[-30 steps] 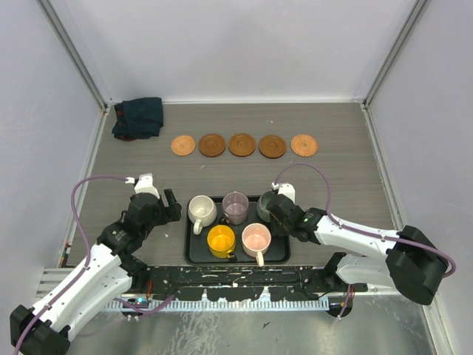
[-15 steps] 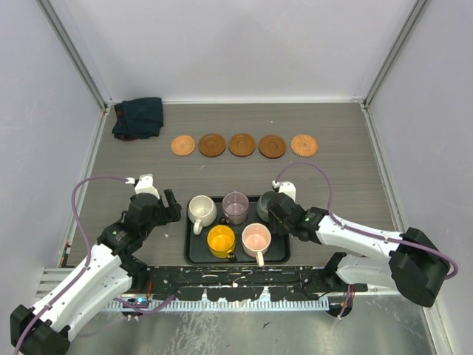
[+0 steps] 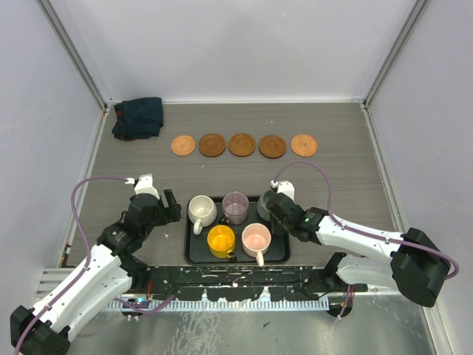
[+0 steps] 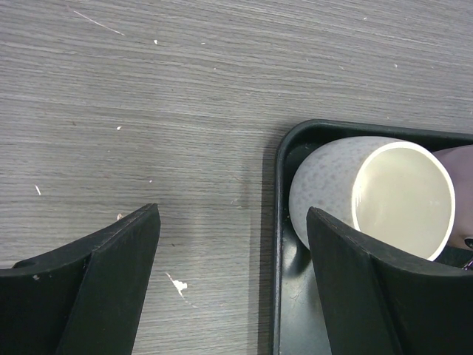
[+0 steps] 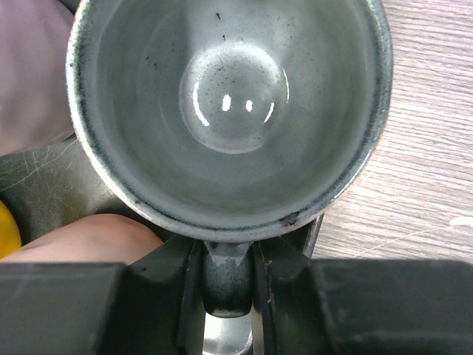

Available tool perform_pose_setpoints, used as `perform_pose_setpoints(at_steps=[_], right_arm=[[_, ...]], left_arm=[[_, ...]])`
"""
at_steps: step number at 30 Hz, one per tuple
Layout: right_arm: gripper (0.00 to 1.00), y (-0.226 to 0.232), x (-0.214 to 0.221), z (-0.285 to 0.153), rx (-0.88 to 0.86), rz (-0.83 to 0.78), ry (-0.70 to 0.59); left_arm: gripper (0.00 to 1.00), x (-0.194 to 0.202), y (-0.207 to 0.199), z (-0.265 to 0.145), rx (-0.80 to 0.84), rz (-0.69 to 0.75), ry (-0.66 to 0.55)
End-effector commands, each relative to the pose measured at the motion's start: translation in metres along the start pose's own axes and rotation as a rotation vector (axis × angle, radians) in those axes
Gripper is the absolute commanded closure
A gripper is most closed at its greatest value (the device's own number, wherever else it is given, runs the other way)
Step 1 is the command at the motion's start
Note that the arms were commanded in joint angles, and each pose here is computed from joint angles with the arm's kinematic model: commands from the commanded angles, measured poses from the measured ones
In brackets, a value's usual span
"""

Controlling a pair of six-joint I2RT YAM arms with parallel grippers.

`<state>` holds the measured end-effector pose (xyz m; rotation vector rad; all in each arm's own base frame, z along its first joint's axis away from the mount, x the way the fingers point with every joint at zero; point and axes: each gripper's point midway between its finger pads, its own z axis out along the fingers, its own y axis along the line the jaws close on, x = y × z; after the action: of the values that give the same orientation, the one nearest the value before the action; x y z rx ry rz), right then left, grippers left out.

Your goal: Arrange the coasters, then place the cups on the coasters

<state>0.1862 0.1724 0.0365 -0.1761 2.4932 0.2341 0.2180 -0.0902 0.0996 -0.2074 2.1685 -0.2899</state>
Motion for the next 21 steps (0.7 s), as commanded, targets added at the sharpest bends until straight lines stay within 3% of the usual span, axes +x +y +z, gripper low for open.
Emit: perform_pose_setpoints(at_steps=[1, 10, 21], right_arm=[[0.76, 0.004, -0.022, -0.001, 0.013, 0.028, -0.07], [0.99, -0.001, -0.017, 0.0, 0.033, -0.003, -0.049], [0.99, -0.007, -0.053, -0.017, 0.07, -0.072, -0.17]], left_arm=[[0.18, -0.015, -0.006, 0.0, 0.02, -0.014, -0.066], [0.19, -0.015, -0.006, 0.0, 0.021, -0.014, -0.065], [0.18, -0.022, -0.009, -0.001, 0.025, -0.023, -0.087]])
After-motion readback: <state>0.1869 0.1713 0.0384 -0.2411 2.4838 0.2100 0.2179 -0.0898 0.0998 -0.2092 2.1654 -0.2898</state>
